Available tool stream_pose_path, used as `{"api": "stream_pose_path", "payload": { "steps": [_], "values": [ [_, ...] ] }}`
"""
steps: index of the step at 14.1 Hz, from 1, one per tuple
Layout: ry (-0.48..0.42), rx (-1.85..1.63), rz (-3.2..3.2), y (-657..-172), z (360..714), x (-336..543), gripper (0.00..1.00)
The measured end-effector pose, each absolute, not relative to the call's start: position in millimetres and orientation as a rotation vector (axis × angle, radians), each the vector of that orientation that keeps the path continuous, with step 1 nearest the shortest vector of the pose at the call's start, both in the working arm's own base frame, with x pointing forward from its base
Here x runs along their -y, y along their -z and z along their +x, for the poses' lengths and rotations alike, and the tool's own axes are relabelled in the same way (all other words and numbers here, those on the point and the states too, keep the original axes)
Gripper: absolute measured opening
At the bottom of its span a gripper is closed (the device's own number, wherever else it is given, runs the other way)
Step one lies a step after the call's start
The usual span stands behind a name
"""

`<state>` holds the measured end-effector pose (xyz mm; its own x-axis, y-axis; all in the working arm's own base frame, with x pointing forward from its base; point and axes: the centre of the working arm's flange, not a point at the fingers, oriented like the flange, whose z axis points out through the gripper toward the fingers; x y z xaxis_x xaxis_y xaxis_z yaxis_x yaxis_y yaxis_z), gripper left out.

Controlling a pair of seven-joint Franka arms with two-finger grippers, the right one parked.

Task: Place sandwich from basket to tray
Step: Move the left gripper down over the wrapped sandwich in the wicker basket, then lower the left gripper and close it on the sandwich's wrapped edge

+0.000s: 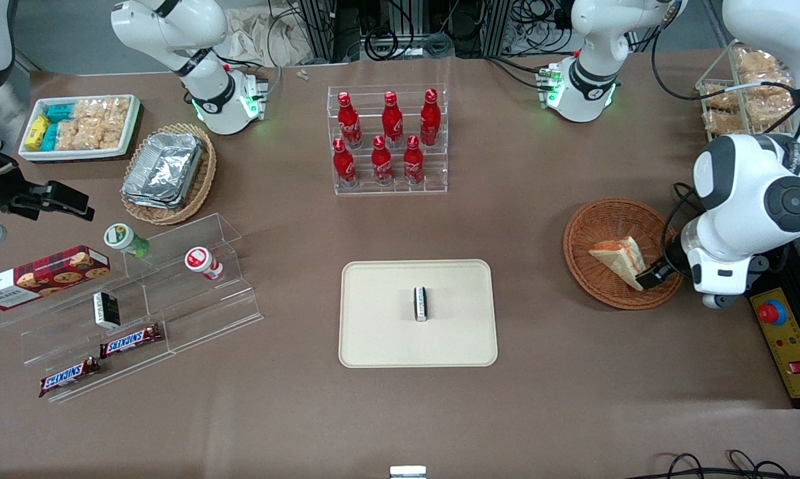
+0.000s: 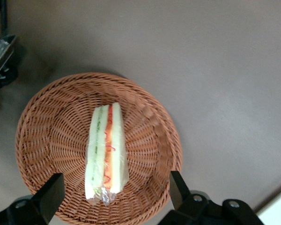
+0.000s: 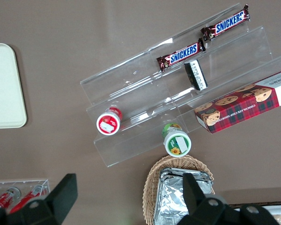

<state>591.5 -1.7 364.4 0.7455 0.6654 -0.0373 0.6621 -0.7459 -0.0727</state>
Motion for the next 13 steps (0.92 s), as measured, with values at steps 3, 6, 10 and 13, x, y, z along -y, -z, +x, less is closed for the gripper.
{"api": "stream_pose_path", "payload": {
  "steps": [3,6,10,13],
  "values": [
    [-0.103,1.267,-2.806,-339,580,-2,1.0],
    [-0.101,1.349,-2.77,-313,566,-1,1.0],
    [-0.129,1.436,-2.71,-297,555,-4,1.0],
    [-0.144,1.499,-2.672,-286,547,-24,1.0]
  ]
}}
